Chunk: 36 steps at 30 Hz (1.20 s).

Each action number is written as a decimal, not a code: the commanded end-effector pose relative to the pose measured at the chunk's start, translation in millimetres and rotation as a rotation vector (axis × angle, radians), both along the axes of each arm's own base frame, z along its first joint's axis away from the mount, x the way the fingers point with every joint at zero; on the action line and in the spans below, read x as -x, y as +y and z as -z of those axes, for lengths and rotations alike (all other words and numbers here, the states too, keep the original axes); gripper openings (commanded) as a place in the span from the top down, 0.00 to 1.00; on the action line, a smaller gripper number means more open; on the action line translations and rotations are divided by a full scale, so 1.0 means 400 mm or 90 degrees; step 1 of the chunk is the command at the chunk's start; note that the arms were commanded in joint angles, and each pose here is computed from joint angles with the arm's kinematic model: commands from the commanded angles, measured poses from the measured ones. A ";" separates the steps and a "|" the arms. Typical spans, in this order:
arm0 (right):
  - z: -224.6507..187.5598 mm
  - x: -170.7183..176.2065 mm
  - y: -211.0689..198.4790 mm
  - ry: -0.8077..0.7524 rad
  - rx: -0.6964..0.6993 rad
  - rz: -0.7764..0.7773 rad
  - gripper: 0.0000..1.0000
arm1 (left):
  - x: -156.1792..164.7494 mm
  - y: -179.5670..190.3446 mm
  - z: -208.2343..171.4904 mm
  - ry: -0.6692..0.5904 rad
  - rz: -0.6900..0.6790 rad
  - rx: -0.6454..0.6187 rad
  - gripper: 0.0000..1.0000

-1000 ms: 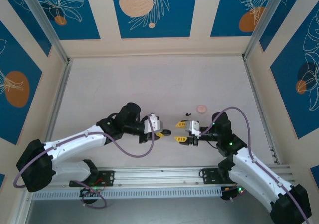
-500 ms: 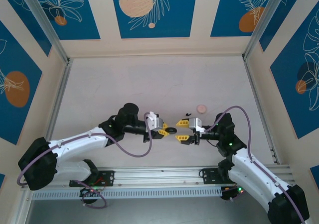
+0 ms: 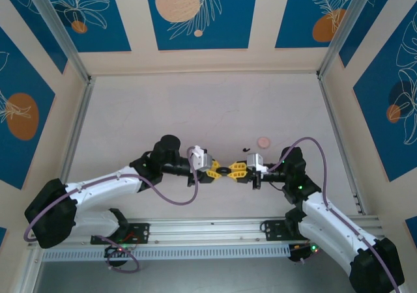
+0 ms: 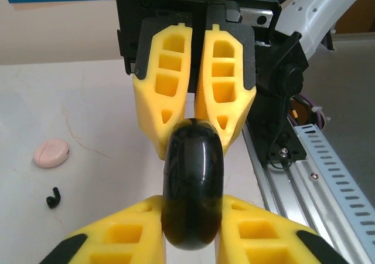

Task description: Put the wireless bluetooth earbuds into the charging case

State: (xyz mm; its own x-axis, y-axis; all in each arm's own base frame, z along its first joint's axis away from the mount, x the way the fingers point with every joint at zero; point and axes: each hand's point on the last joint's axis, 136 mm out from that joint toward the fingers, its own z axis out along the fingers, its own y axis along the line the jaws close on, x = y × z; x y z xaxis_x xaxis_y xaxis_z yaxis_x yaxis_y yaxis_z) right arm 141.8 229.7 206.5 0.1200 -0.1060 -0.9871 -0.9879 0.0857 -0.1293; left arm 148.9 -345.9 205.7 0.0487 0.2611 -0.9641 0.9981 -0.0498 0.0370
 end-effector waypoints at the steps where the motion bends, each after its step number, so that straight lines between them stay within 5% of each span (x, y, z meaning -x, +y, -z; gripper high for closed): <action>1: -0.021 0.016 0.003 -0.019 0.016 -0.026 0.93 | -0.002 0.002 -0.002 -0.012 0.004 -0.006 0.64; 5: 0.006 0.003 -0.011 -0.018 0.093 0.002 0.93 | 0.003 0.028 0.027 -0.059 0.013 -0.070 0.50; 16: 0.019 -0.004 -0.003 -0.053 0.181 -0.023 0.93 | -0.004 0.062 0.050 -0.112 -0.003 -0.132 0.52; 36: 0.017 0.005 0.051 -0.029 0.161 -0.103 0.93 | -0.003 0.033 0.036 -0.078 0.010 -0.101 0.61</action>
State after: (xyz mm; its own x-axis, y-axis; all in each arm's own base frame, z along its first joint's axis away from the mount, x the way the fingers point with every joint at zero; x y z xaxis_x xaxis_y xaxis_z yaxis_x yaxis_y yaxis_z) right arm 143.4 244.2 187.0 0.1644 -0.3645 -0.9166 -0.9863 -0.0718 -0.1484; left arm 150.5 -324.8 175.9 0.1590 0.4538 -0.8768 0.9872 -0.0615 0.1471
